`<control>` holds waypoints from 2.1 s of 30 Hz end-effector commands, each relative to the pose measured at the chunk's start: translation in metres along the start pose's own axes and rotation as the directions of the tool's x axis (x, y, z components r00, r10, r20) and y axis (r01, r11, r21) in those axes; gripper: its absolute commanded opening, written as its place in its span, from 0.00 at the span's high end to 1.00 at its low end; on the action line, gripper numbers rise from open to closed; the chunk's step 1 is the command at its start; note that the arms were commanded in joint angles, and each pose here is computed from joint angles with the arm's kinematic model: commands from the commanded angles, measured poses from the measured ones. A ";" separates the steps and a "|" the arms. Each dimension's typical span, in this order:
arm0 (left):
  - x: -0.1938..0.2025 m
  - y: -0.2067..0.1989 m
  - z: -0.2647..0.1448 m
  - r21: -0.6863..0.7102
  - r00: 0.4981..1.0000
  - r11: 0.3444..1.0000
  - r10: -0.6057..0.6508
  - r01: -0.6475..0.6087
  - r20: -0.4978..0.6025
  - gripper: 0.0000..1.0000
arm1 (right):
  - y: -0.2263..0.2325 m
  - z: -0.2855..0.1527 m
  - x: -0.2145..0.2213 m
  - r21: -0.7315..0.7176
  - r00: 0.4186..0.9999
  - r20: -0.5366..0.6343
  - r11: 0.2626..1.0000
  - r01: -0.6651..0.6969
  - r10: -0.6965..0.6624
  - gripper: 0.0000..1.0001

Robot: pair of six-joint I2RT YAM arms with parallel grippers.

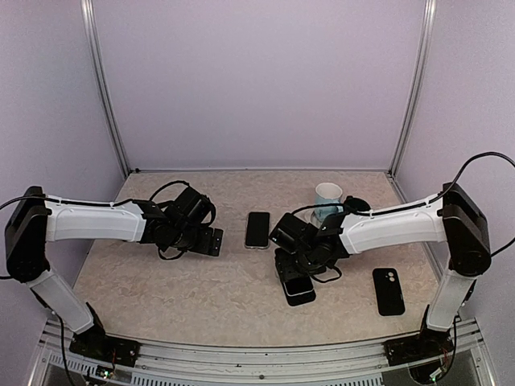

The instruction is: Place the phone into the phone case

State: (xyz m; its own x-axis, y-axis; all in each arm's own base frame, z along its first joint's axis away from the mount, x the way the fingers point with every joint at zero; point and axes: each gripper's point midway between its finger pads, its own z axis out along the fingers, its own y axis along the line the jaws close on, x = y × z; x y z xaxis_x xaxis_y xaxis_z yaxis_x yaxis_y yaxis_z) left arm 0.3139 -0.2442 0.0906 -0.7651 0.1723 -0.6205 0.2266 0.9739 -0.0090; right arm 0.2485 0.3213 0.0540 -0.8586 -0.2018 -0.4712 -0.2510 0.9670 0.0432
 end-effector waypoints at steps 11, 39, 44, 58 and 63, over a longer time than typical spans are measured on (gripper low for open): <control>0.002 0.005 0.004 -0.016 1.000 1.000 0.016 -0.016 -0.008 0.04 | -0.005 0.004 0.017 -0.020 0.995 0.003 0.994 -0.103 0.103 0.74; 0.001 0.006 0.007 -0.016 1.000 1.000 0.020 -0.020 -0.012 0.04 | 0.006 -0.015 0.025 -0.044 0.995 -0.086 0.997 -0.059 0.055 0.57; 0.003 0.008 0.008 -0.021 1.000 1.000 0.022 -0.022 -0.017 0.03 | 0.005 -0.016 0.027 -0.051 0.995 -0.086 0.997 -0.054 0.049 0.57; 0.003 0.007 0.008 -0.013 1.000 1.000 0.021 -0.021 -0.017 0.03 | -0.002 0.004 0.029 -0.012 0.995 -0.090 0.999 -0.052 0.051 0.30; 0.003 0.001 0.008 0.011 0.999 1.000 0.030 -0.029 -0.020 0.04 | 0.000 -0.008 0.020 -0.030 0.995 -0.093 0.999 -0.038 0.035 0.02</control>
State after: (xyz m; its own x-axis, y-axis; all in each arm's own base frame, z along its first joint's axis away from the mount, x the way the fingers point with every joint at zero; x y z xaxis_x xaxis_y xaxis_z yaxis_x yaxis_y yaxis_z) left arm 0.3168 -0.2401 0.0852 -0.7713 0.1823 -0.6098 0.2270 0.9739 0.0040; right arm 0.2181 0.3098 0.0338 -0.9147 -0.1778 -0.3629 -0.2193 0.9727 0.0762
